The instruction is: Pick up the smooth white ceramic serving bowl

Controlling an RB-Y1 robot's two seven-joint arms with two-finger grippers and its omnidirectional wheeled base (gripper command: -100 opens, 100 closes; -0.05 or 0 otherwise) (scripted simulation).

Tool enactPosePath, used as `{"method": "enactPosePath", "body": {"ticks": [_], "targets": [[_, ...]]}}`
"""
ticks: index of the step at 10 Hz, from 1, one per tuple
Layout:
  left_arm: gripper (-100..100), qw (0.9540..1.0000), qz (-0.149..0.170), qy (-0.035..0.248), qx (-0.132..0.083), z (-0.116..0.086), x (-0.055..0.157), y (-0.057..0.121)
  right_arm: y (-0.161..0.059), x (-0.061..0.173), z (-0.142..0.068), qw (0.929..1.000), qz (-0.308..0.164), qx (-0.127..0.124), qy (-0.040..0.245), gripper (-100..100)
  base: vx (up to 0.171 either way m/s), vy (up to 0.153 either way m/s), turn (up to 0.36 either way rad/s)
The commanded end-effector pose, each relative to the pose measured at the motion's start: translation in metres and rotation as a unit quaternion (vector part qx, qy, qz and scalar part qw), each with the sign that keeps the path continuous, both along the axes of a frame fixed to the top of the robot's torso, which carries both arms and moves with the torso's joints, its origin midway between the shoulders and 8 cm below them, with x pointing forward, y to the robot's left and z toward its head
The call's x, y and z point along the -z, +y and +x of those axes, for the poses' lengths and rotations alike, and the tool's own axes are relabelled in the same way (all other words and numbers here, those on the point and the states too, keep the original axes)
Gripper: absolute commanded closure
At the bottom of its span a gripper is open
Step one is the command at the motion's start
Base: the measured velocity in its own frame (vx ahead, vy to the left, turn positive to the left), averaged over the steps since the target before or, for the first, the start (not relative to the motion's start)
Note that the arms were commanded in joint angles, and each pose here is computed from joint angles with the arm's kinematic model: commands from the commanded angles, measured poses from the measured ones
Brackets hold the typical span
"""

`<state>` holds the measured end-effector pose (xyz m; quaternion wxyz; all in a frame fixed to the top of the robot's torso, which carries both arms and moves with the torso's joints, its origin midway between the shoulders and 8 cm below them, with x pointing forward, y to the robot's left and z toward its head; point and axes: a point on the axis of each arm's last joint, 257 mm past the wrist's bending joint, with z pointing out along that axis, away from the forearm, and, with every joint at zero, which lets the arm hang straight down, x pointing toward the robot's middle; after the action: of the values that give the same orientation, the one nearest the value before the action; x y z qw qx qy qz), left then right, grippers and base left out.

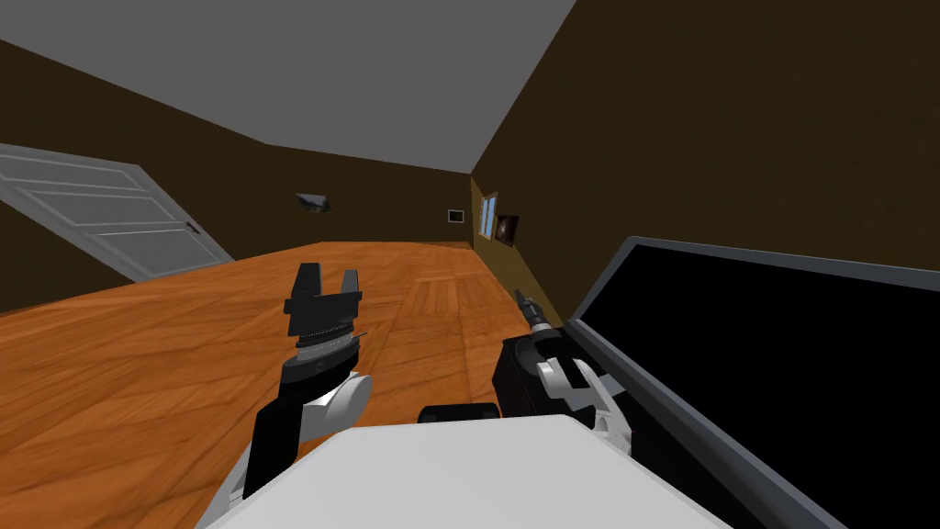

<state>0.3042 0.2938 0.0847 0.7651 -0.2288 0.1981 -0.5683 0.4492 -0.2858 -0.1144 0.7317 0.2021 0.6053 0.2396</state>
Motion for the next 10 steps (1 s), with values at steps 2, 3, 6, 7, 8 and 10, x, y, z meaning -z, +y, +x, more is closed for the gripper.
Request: {"method": "enactPosePath", "body": {"ticks": [2, 3, 6, 7, 8, 10], "targets": [[0, 1.0000, 0.000, 0.000, 0.000, 0.000, 0.000, 0.000, -0.007, 0.027, 0.008, 0.9980, -0.044, 0.017, 0.042, -100, -0.001, 0.001, 0.092], [0, 1.0000, 0.000, 0.000, 0.000, 0.000, 0.000, 0.000, -0.014, 0.045, 0.011, 0.9949, -0.069, 0.026, 0.069, -100, 0.001, 0.003, 0.125], [0, 1.0000, 0.000, 0.000, 0.000, 0.000, 0.000, 0.000, -0.023, 0.070, 0.013, 0.9866, -0.113, 0.039, 0.111, -100, 0.001, 0.001, 0.079], [0, 1.0000, 0.000, 0.000, 0.000, 0.000, 0.000, 0.000, -0.030, 0.088, 0.014, 0.9801, -0.138, 0.045, 0.136, -100, 0.001, 0.002, 0.117], [0, 1.0000, 0.000, 0.000, 0.000, 0.000, 0.000, 0.000, -0.032, 0.093, 0.013, 0.9771, -0.147, 0.048, 0.146, -100, 0.002, -0.001, 0.061], [0, 1.0000, 0.000, 0.000, 0.000, 0.000, 0.000, 0.000, -0.042, 0.116, 0.012, 0.9652, -0.179, 0.055, 0.182, -100, 0.002, 0.001, 0.098]]}}
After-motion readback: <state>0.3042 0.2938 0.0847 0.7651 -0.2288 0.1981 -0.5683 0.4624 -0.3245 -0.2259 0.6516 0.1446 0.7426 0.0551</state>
